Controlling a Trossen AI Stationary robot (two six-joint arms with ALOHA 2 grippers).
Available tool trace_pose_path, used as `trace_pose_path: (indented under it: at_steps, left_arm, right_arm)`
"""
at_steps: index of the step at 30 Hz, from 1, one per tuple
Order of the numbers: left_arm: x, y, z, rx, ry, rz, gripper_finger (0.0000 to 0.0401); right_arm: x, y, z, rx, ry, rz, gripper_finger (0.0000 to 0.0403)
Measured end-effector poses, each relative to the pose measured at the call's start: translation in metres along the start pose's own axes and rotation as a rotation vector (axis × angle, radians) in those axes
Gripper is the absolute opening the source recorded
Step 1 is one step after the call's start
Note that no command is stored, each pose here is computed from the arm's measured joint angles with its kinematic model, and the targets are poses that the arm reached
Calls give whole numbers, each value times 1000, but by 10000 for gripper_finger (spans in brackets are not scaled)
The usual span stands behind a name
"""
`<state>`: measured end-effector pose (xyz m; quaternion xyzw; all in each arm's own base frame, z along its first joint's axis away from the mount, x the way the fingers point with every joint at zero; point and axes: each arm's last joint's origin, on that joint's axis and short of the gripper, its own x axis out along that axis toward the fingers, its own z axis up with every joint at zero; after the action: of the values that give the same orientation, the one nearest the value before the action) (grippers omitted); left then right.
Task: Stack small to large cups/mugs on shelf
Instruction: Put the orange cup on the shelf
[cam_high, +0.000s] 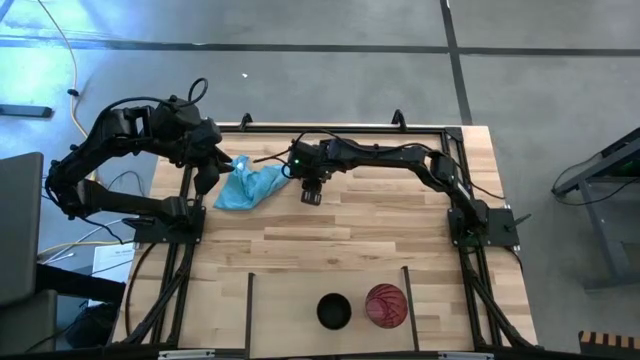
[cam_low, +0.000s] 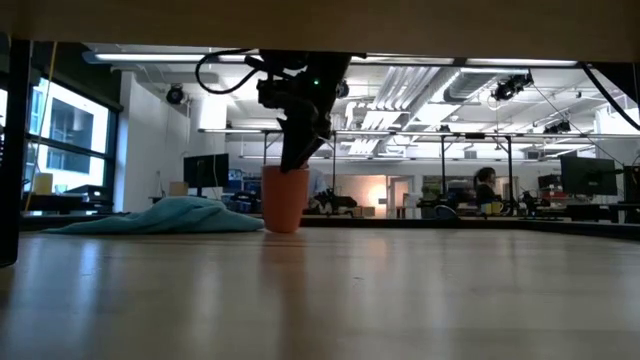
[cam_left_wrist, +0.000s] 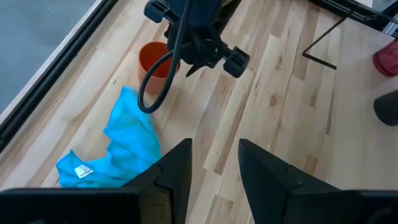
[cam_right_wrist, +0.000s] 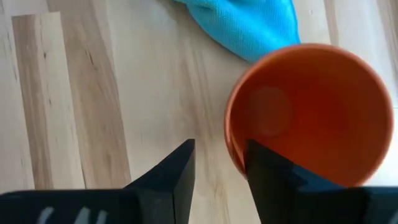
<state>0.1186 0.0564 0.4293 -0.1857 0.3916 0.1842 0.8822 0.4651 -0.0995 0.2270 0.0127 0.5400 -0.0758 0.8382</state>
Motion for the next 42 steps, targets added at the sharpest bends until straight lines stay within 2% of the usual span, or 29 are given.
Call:
trace_pose_path:
  at_steps: [7, 13, 24, 35, 42]
  left_arm:
    - [0, 0, 0, -1, 0, 0, 117]
    - [0, 0, 0, -1, 0, 0, 117]
    - [0, 0, 0, -1, 0, 0, 117]
    - [0, 0, 0, -1, -1, 0, 117]
    - [0, 0, 0, -1, -1, 0, 117]
  right_arm:
    - [0, 3, -1, -7, 8, 13, 131]
    - [0, 2, 0, -7, 3, -31, 131]
    - [0, -11, 1, 7, -18, -70, 129]
    - [0, -15, 1, 7, -17, -71, 71]
    - [0, -13, 0, 6, -13, -27, 32]
